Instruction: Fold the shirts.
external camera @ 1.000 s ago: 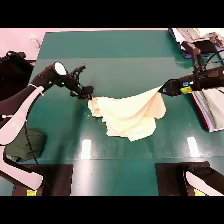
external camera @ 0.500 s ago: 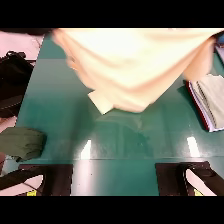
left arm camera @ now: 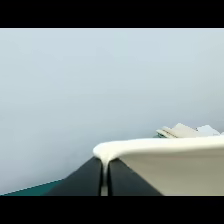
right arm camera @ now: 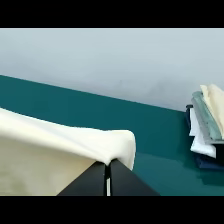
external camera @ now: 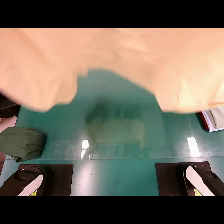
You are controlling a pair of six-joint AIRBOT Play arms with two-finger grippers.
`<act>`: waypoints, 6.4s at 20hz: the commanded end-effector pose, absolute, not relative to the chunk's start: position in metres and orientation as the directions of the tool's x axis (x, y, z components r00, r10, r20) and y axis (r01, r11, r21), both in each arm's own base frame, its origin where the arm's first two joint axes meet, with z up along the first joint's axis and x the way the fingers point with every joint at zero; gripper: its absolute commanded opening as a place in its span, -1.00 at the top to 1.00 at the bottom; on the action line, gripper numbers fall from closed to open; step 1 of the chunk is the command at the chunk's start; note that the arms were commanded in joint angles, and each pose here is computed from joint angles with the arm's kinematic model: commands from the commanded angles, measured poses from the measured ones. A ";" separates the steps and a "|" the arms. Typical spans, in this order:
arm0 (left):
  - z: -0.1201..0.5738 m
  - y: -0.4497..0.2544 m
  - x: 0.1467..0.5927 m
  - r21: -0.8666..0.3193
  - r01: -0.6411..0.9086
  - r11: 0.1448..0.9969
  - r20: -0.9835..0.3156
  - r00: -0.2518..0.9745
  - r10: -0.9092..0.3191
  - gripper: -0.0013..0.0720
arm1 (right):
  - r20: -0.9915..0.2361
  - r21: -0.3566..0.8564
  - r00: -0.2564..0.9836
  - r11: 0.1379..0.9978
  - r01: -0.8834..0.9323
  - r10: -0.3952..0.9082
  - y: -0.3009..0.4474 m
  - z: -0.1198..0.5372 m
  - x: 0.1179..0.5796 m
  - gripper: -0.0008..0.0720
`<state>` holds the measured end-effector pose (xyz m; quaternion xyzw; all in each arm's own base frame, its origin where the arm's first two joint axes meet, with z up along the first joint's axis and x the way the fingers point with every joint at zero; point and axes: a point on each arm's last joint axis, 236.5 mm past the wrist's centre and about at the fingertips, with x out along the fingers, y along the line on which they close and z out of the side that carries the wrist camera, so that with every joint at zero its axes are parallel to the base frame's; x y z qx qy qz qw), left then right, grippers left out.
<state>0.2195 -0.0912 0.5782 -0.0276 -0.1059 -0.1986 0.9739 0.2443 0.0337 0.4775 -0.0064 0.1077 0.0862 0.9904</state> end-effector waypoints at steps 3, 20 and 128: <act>0.502 -0.101 0.298 -0.047 0.373 0.926 -0.038 0.926 -0.375 0.90 | -0.390 0.155 0.884 0.965 -0.212 0.257 0.028 0.413 0.291 0.95; 0.069 -0.090 0.487 -0.128 0.207 0.970 -0.906 0.374 -0.199 -0.44 | -0.830 0.389 0.337 0.894 -0.223 0.446 0.090 0.109 0.486 -0.03; -0.018 -0.122 0.436 -0.424 0.126 0.897 -0.883 0.164 -0.440 0.89 | -0.915 0.339 0.234 0.941 0.004 0.328 -0.005 0.009 0.430 0.94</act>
